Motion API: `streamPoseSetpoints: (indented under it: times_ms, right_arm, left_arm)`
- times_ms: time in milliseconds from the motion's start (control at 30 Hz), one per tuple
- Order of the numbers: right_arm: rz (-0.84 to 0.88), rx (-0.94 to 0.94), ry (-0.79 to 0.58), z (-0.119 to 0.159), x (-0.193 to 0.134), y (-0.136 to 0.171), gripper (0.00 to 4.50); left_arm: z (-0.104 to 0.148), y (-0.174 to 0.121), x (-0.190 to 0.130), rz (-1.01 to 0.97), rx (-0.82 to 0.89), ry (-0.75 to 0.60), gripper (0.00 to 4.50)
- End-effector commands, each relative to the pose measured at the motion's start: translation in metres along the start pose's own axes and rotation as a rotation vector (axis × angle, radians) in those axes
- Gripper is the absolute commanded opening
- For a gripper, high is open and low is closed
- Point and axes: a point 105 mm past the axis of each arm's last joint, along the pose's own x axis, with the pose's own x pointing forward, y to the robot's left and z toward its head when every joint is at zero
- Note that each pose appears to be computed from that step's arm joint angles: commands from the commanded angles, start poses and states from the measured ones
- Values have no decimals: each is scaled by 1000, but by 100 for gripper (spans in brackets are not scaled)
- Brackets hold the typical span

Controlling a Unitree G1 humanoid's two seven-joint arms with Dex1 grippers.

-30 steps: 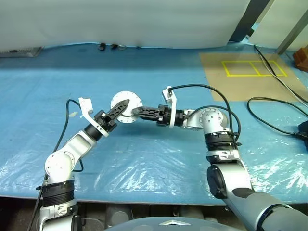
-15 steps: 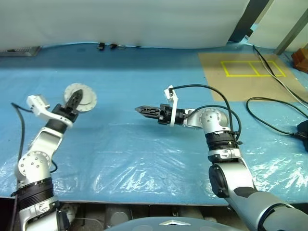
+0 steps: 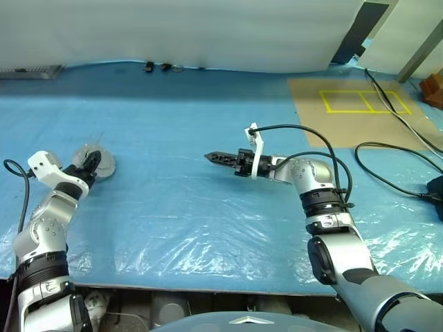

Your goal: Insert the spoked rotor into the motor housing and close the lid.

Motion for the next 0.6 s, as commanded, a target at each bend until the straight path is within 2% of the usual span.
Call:
streamPoseSetpoints:
  times_ms: [33, 67, 133, 400, 600]
  right_arm:
    - [17, -23, -8, 1, 0, 3, 340]
    - [18, -22, -7, 0, -1, 3, 340]
    - [20, -22, -1, -2, -1, 2, 340]
    - [25, -30, 43, -16, 3, 1, 340]
    - [14, -33, 51, -19, 2, -4, 340]
  left_arm:
    - [5, 12, -3, 28, 33, -10, 316]
    - [4, 17, -4, 47, 41, -1, 334]
    - [6, 27, -7, 92, 57, 0, 398]
    - [37, 71, -33, 253, 84, -103, 398]
    - [65, 88, -59, 308, 137, -196, 398]
